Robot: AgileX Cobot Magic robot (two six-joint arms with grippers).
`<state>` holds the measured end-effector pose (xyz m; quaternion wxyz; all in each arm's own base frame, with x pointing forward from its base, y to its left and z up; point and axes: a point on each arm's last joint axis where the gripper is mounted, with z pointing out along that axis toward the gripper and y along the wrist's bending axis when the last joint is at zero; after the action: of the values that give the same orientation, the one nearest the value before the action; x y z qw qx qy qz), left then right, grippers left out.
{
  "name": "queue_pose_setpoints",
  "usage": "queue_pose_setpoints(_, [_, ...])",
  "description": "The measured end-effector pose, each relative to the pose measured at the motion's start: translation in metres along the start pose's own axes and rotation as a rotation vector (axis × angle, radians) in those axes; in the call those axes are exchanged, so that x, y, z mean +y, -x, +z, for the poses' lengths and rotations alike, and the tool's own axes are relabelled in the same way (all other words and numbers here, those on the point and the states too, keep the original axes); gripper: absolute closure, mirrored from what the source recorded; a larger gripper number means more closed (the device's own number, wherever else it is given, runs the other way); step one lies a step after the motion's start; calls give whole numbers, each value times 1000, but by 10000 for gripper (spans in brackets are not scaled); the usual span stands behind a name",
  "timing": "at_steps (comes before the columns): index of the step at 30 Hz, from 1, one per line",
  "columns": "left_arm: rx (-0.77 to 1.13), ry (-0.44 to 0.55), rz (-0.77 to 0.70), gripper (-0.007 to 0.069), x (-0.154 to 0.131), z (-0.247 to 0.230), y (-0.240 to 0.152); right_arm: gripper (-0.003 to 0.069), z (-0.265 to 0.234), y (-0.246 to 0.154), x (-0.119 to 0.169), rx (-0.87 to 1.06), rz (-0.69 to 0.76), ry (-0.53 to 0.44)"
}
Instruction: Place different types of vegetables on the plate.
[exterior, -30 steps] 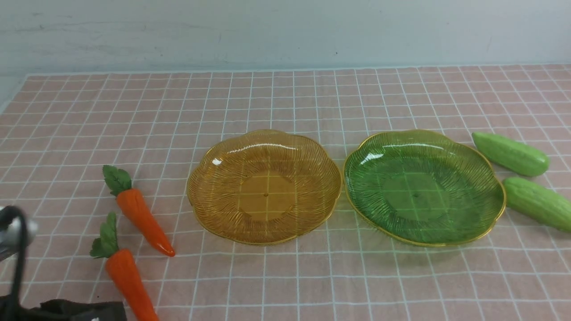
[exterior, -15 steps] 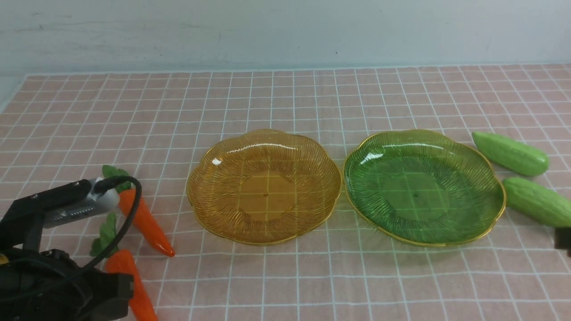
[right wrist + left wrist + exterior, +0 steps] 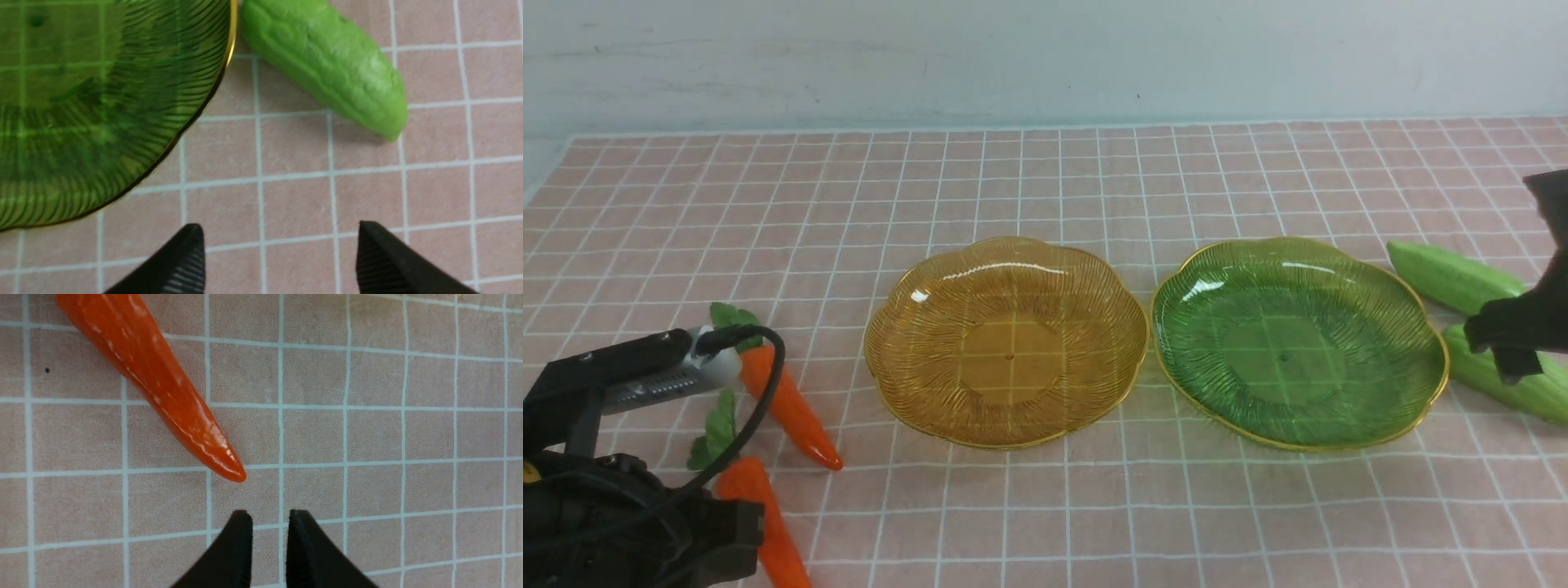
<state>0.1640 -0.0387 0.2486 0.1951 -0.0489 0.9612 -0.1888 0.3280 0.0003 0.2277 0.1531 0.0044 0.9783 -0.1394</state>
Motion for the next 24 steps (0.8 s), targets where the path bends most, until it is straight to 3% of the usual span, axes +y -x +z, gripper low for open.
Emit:
queue_pose_setpoints(13, [0,0,0,509,0,0,0,88,72,25,12,57,-250,-128])
queue_pose_setpoints(21, [0,0,0,509,0,0,0,211,91,24,16,87,-318,-140])
queue_pose_setpoints(24, [0,0,0,509,0,0,0,211,90,24,14,99,-313,-150])
